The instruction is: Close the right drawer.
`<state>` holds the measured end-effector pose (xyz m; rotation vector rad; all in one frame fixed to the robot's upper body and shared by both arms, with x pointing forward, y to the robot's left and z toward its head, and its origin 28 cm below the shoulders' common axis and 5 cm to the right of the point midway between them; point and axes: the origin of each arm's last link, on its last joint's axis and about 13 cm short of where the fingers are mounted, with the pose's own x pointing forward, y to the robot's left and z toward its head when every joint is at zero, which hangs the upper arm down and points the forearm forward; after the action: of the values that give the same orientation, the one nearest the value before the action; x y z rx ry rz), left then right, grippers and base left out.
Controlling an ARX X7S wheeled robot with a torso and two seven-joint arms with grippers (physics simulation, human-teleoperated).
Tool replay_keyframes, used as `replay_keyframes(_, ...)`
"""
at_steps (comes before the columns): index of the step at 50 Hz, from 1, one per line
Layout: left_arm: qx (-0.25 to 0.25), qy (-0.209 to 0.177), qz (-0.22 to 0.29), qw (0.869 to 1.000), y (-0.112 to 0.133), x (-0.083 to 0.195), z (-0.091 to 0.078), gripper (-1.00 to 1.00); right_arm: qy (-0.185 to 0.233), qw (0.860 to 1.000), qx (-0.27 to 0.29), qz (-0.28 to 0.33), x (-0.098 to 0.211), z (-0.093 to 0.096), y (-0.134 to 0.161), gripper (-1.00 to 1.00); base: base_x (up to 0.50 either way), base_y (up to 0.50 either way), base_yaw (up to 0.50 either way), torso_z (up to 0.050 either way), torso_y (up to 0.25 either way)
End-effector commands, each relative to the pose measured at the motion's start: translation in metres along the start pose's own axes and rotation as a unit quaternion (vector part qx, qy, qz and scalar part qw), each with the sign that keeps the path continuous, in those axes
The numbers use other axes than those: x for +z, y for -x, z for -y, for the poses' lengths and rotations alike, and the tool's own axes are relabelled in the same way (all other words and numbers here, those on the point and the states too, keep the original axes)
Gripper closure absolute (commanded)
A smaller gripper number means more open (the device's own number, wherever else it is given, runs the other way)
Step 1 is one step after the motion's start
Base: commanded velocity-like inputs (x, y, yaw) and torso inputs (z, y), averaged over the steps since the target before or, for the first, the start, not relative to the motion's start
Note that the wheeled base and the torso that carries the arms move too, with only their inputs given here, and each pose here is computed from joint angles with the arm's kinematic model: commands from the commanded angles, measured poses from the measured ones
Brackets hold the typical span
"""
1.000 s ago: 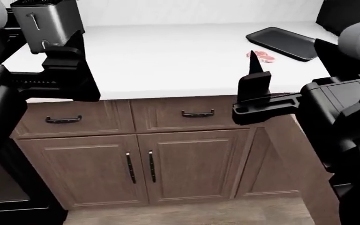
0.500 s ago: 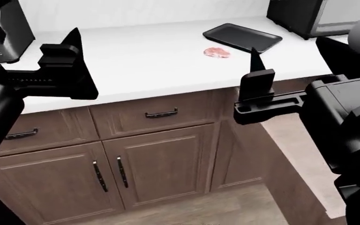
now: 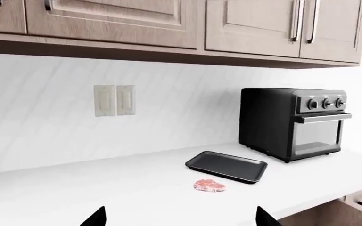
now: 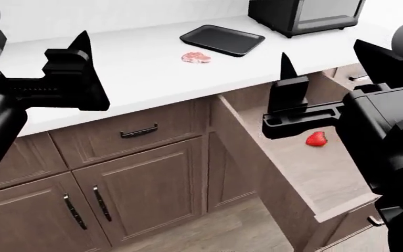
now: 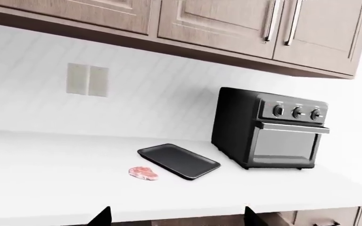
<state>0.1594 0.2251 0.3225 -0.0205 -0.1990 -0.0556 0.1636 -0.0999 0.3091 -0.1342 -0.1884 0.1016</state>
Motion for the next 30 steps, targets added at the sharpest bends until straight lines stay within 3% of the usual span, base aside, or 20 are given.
replay_keyframes(1,0.0,0.0,0.0,1.0,0.0005,0.0,-0.0001,-1.0,-0.001,1.0,0.0,0.001,0.0003,0.0004,0.0002,-1.0,0.0,0.0,-0.5,0.0,0.0)
replay_keyframes(30,0.001,-0.001,0.0,1.0,0.0004,-0.0006,0.0002,-1.0,-0.001,1.0,0.001,0.002,0.0005,-0.0006,0.0001,-1.0,0.0,0.0,-0.5,0.0,0.0)
